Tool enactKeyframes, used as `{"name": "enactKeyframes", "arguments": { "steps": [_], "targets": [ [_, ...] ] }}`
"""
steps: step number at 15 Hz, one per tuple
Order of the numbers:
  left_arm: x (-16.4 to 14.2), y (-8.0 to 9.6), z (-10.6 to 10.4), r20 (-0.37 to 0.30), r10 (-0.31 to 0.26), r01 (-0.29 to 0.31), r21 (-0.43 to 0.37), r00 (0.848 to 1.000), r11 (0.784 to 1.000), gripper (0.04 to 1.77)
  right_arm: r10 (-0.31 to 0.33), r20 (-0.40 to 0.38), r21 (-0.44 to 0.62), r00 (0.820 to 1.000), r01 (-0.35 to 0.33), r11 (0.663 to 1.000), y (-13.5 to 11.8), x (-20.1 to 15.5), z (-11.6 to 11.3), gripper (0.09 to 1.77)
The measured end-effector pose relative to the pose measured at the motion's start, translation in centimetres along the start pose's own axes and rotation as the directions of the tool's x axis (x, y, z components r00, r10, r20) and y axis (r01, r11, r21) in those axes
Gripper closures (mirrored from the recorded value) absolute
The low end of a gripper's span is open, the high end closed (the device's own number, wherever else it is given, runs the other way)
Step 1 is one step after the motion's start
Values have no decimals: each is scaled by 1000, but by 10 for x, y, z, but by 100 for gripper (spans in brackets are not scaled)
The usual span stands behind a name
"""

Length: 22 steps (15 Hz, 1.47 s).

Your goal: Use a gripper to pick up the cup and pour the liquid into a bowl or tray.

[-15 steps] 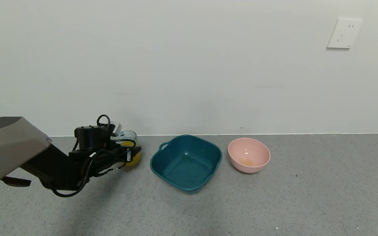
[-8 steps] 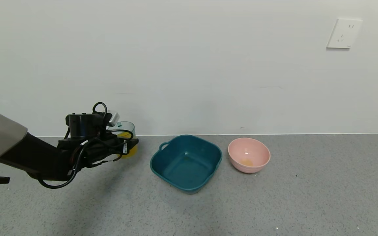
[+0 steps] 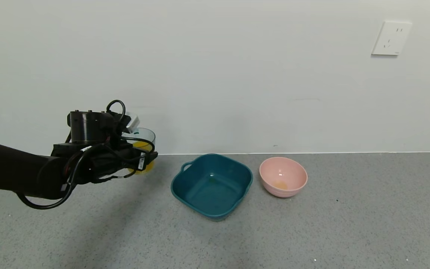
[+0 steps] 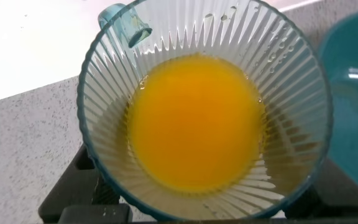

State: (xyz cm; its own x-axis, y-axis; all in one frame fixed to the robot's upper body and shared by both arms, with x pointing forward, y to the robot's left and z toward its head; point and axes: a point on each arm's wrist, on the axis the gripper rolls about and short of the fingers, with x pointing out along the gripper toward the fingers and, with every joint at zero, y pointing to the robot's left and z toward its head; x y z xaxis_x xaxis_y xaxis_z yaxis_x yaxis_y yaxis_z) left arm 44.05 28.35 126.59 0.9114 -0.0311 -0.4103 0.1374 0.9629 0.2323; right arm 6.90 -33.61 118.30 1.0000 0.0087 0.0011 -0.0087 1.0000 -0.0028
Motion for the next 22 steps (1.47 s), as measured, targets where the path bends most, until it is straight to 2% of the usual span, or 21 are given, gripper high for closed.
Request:
{"name": "enactKeyframes", "arguments": {
  "steps": [5,8,12,16,19,22],
  "targets": [
    [-24,-23,24,23,16,-18,87,1000,996,49,0,0,0,1000,0,1000,0,0,0,15],
    [-29,-40,28,28,21,-25,154,999,988,49,0,0,0,1000,0,1000,0,0,0,15],
    [-33,-62,24,-40,3,7,248,999,969,49,0,0,0,1000,0,1000,0,0,0,15],
    [-29,-83,22,-69,21,7,387,997,922,49,0,0,0,1000,0,1000,0,0,0,15],
    [-21,-91,16,-94,60,-4,502,994,865,49,0,0,0,1000,0,1000,0,0,0,15],
    [-12,-97,12,-145,79,18,569,986,822,49,0,0,0,1000,0,1000,0,0,0,15]
  ]
}}
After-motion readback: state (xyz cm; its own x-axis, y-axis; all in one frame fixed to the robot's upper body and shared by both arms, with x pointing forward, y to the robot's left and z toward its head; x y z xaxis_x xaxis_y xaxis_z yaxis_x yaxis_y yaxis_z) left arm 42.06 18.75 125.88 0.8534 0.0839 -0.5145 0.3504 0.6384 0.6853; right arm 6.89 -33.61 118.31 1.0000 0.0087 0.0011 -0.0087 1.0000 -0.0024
